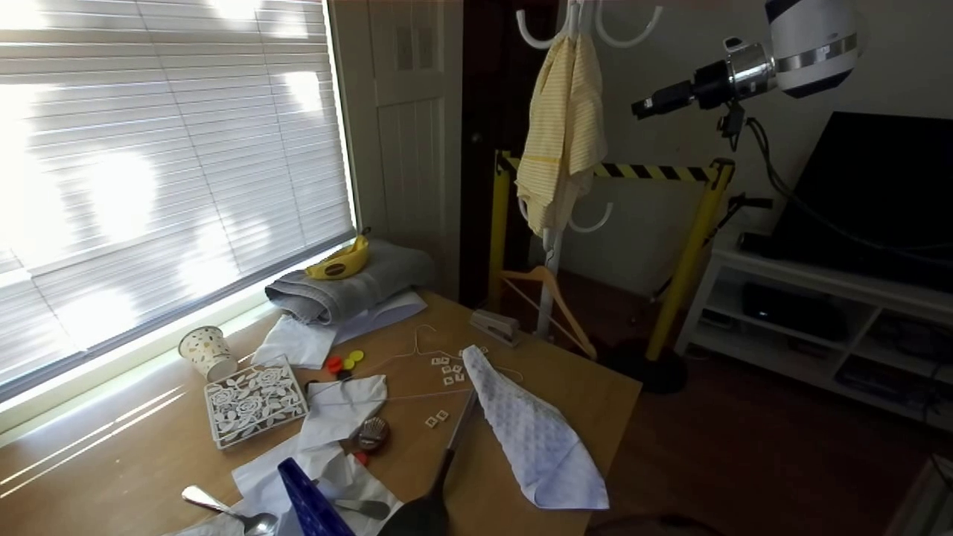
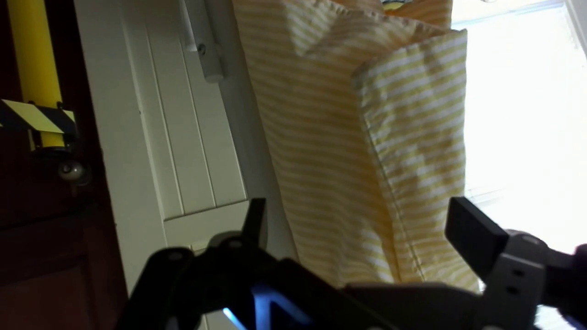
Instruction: Put the yellow towel on the table
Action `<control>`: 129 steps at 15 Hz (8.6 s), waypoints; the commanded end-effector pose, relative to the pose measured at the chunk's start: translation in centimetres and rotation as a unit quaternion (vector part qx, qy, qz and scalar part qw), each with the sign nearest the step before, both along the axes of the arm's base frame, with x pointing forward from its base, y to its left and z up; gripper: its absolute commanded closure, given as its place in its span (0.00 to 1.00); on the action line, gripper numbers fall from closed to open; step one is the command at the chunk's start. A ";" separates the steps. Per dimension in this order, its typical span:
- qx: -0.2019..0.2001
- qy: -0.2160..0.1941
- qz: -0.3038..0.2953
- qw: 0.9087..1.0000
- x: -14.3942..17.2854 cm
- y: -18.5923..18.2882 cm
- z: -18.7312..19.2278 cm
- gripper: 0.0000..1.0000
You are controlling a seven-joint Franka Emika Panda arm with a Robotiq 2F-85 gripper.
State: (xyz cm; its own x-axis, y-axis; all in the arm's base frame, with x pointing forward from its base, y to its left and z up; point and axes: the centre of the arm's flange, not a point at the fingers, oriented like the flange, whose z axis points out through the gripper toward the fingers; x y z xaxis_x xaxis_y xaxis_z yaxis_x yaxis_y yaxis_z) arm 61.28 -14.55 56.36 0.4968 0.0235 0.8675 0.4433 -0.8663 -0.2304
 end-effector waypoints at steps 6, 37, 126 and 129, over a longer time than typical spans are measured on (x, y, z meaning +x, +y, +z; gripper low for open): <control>0.014 0.018 0.006 1.000 1.9 1.9 -2.3 0.00; 0.021 -0.281 0.077 0.956 -4.8 3.9 20.3 1.00; -0.080 -0.063 0.770 0.630 -5.1 52.2 10.3 0.99; -0.063 -0.064 0.774 0.627 -4.7 52.9 9.2 0.99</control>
